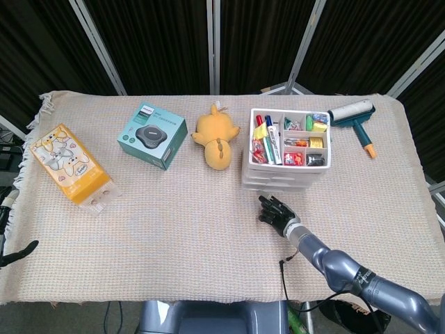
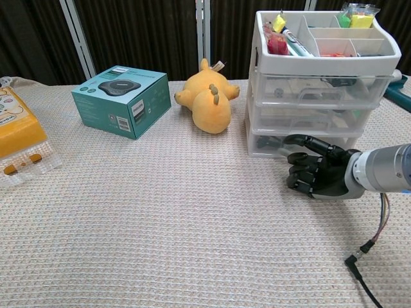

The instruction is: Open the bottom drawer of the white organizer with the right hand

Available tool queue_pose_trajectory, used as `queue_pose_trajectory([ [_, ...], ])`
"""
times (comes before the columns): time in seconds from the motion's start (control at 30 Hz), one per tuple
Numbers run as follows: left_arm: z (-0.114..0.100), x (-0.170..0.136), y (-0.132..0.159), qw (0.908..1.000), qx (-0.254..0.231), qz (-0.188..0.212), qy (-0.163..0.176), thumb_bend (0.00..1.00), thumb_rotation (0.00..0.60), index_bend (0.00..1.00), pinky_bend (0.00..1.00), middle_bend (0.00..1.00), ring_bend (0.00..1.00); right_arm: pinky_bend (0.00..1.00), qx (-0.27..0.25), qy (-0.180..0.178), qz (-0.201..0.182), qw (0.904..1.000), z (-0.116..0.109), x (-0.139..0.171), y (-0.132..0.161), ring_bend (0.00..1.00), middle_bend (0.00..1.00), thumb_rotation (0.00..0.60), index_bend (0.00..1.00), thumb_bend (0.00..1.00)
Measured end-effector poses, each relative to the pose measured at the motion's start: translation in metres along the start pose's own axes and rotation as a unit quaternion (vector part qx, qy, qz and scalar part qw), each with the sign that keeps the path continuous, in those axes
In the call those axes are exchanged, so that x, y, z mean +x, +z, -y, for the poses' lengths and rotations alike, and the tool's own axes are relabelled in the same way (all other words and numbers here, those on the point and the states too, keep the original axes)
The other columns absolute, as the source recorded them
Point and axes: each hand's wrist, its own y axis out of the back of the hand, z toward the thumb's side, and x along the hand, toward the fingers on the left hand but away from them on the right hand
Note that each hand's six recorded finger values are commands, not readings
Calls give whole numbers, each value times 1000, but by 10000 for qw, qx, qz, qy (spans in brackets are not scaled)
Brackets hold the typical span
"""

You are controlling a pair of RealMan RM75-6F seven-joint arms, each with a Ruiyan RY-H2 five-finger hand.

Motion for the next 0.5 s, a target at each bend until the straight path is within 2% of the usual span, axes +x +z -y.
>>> queue_pose_trajectory([
  [0.23, 0, -1, 1, 10000, -1, 22, -1, 145, 600, 0, 0, 0, 0, 743, -90, -329, -244, 9991, -8, 5, 5, 868, 846, 600, 303, 273],
  [0.5, -1, -2, 2, 10000, -13, 37, 2, 145, 600, 0, 0, 0, 0, 743, -136, -449, -213, 9987, -7, 5, 2, 868, 846, 600, 302, 274],
])
